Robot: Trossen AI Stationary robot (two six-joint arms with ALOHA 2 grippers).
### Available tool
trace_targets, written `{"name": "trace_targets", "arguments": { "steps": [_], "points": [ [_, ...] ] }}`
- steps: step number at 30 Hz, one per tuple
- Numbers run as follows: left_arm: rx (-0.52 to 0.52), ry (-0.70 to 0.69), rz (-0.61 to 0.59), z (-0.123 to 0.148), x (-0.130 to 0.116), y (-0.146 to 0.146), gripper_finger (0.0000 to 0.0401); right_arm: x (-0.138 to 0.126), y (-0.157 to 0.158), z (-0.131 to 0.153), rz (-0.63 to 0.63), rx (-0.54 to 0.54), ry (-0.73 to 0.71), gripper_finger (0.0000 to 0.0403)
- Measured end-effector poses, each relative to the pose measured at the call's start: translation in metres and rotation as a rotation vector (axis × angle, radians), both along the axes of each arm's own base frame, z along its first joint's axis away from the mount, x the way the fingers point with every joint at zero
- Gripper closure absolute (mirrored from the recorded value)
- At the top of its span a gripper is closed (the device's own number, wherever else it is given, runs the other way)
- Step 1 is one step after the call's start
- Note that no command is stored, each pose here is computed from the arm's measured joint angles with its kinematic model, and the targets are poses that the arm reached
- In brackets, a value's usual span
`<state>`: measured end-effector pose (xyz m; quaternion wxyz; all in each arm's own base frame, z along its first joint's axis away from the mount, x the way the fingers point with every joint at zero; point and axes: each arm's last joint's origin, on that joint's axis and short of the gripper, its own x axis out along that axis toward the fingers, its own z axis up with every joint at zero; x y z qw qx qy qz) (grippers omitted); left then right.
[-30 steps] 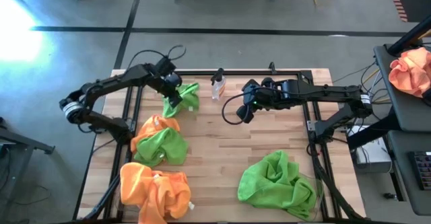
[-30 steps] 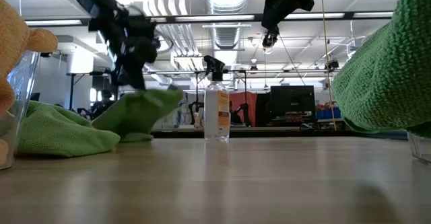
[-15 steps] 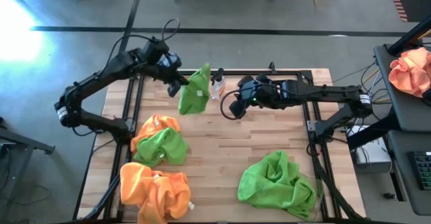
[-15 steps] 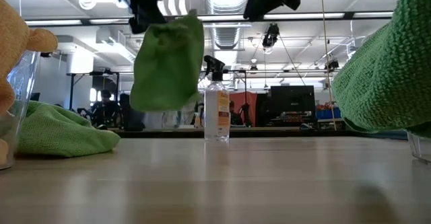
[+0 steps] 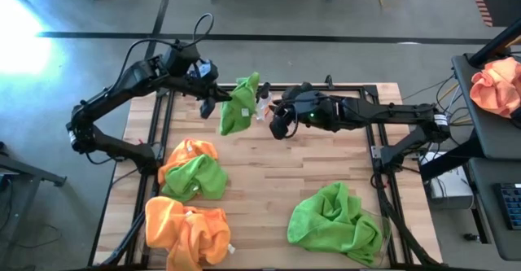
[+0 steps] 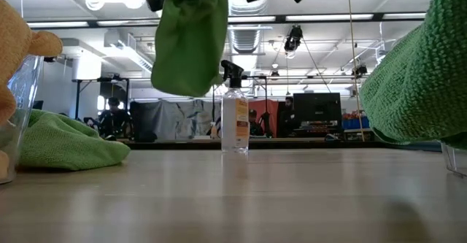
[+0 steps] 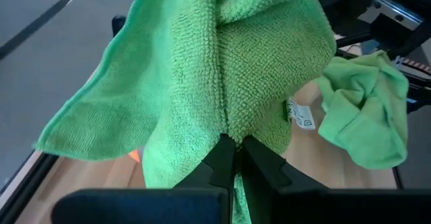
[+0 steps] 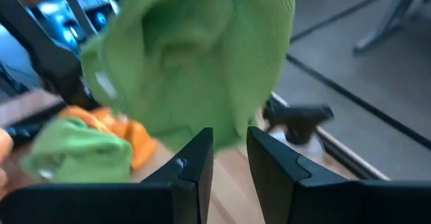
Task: Sort microfiber towel by color & place in baskets
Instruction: Put the green microfiber cloth into the right transparent bin
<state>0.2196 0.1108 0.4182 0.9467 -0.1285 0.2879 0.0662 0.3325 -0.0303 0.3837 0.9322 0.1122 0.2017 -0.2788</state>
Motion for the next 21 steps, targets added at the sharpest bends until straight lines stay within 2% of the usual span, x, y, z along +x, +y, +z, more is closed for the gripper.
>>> {"name": "trace_targets", "arguments": {
  "steps": [7, 14, 21],
  "points": [
    [0.017, -0.04, -0.049, 0.01, 0.005, -0.012, 0.04, 0.008, -0.003, 0.007, -0.015, -0.04, -0.096, 0.0316],
    [0.014, -0.069, -0.098, 0.016, 0.009, -0.026, 0.04, 0.029, -0.006, -0.004, -0.012, -0.114, -0.1, 0.0316],
    [0.016, -0.08, -0.155, 0.025, 0.01, -0.04, 0.04, 0.044, -0.008, -0.017, 0.015, -0.169, -0.033, 0.0316]
  ]
}}
